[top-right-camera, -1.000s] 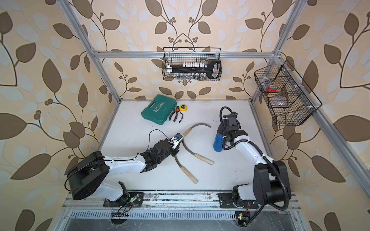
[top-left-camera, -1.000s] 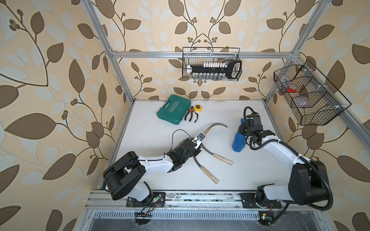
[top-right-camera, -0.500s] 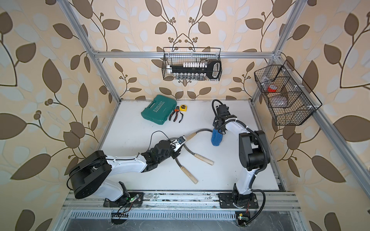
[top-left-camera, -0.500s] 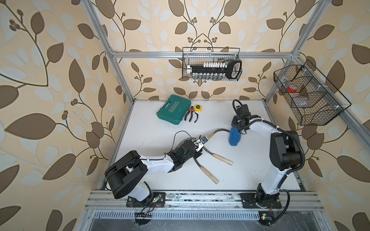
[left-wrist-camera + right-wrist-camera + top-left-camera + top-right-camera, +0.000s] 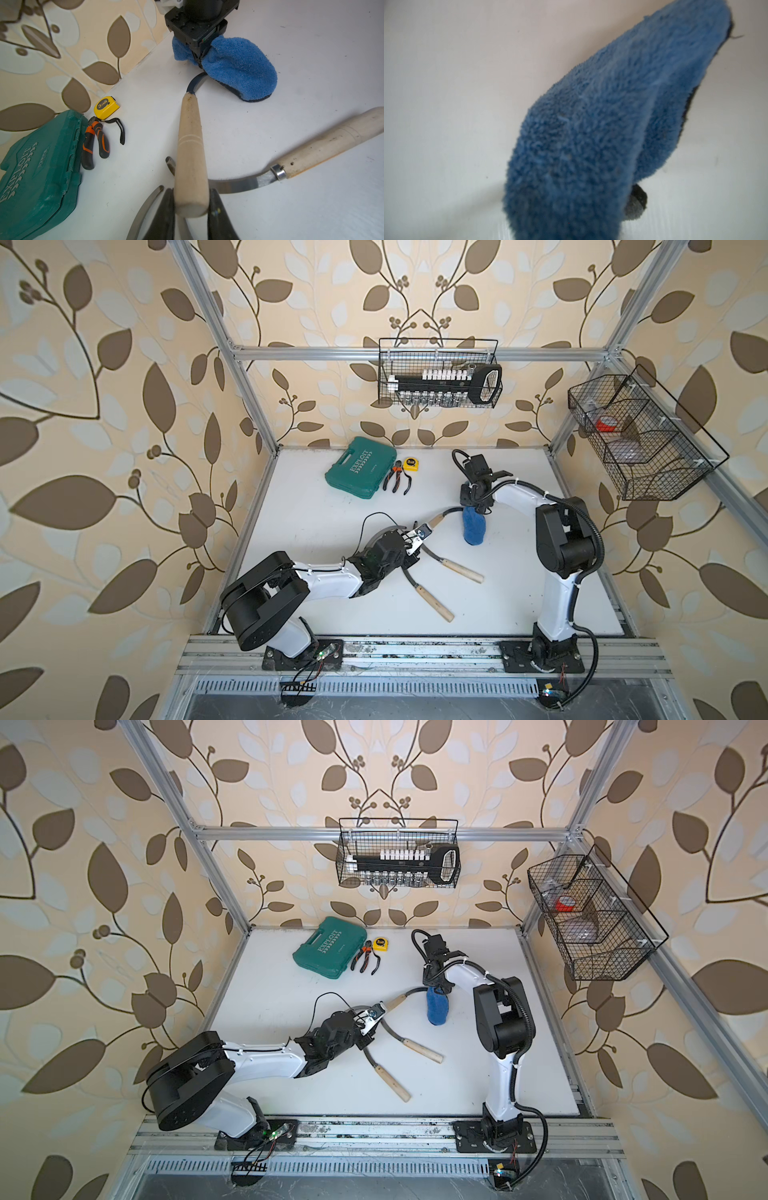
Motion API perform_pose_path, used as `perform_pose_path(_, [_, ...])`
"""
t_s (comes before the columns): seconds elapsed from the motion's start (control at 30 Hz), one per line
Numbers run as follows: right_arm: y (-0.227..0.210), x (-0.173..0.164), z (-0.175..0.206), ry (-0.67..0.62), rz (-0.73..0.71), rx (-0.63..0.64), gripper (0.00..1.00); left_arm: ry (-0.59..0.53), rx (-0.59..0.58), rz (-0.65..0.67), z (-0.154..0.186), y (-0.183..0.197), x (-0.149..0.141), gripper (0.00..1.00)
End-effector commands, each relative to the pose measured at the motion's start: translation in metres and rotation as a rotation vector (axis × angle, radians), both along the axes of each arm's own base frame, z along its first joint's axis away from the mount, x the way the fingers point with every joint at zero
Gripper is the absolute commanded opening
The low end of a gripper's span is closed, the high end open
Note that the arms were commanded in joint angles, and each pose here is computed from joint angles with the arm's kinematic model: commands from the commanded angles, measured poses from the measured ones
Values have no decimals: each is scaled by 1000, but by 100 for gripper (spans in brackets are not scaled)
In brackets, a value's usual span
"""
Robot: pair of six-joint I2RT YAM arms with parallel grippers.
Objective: Wipe small sickles with rags
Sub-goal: Wipe the small sickle.
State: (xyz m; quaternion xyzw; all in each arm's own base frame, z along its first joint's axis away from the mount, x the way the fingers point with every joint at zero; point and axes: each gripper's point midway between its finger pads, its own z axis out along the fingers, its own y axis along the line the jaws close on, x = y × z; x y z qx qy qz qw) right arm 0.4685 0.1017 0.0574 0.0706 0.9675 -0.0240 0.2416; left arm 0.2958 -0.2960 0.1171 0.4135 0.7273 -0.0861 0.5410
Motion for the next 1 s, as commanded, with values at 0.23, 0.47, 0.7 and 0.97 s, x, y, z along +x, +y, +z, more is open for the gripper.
perform_pose_path(0.23, [84,-19,13,10,277,141,0,-60,-46,-14,19,-6,0,0])
perform_pose_path(0.47, [131,-42,28,-16,412,202,0,-64,-46,-6,19,-4,1,0])
perform_pose_path(0.7, [77,-30,4,27,237,121,0,-66,-47,1,19,-4,2,0])
perform_pose_path(0.97, [-21,-22,-28,101,-58,-26,0,-72,-48,16,20,-1,4,0])
